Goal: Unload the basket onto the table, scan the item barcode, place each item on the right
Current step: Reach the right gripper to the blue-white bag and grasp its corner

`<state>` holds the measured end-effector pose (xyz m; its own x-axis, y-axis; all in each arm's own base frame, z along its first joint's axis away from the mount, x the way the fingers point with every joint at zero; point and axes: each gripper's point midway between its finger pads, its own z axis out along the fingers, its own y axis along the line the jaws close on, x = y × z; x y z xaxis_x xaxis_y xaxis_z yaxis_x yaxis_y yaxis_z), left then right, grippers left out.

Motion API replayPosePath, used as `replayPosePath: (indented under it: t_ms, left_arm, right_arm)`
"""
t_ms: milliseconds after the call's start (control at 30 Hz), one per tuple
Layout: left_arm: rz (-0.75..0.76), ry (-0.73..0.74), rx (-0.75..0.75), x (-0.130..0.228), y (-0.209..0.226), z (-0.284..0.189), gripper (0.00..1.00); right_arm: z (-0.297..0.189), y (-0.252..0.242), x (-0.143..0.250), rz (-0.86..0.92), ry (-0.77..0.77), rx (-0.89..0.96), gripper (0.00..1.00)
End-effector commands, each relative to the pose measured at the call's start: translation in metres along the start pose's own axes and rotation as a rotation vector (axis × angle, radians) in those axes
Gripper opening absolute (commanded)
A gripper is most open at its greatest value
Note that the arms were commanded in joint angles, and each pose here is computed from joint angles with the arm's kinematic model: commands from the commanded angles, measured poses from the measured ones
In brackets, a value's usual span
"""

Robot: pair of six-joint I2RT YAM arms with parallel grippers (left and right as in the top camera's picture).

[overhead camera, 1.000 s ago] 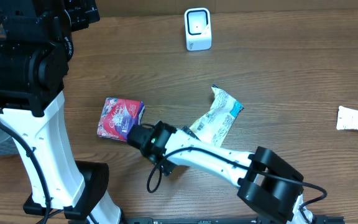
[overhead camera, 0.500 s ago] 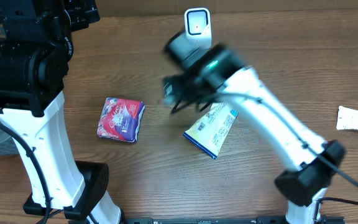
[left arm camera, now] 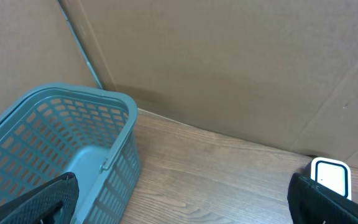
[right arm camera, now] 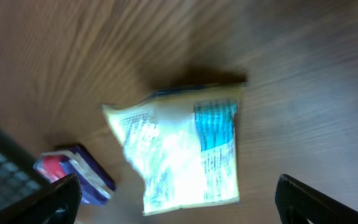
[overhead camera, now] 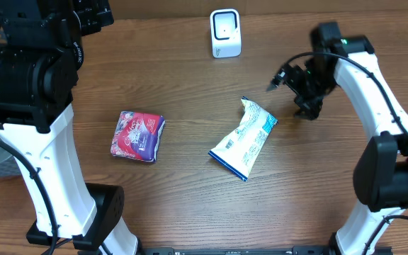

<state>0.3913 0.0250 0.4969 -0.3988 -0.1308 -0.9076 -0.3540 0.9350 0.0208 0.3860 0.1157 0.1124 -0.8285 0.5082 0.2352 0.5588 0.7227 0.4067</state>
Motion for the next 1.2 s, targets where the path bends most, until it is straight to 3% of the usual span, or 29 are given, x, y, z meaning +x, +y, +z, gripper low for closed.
replayPosePath:
  t_ms: [0,300,533,800,900,1167]
  left_arm:
    - [0.014,0.005,-0.019,0.000,0.003,0.006,1.00]
    - [0.014,0.005,-0.019,0.000,0.003,0.006,1.00]
    - [0.014,0.005,-0.019,0.000,0.003,0.006,1.00]
    - [0.014,0.005,-0.019,0.000,0.003,0.006,1.00]
    - [0.014,0.005,-0.019,0.000,0.003,0.006,1.00]
    - [0.014,0.005,-0.019,0.000,0.003,0.006,1.00]
  right_arm:
    - [0.014,0.001,0.005,-0.043,0.102,-0.187,1.00]
    - [0.058,-0.051,-0.019,-0.102,0.033,-0.268,1.00]
    - [0.076,-0.039,-0.020,-0.246,-0.024,-0.462,1.00]
    - [0.101,-0.061,0.012,-0.255,0.014,-0.568,1.00]
    - [0.106,-0.068,0.025,-0.252,0.039,-0.590,0.96]
    - [0.110,-0.072,0.029,-0.265,0.026,-0.598,0.96]
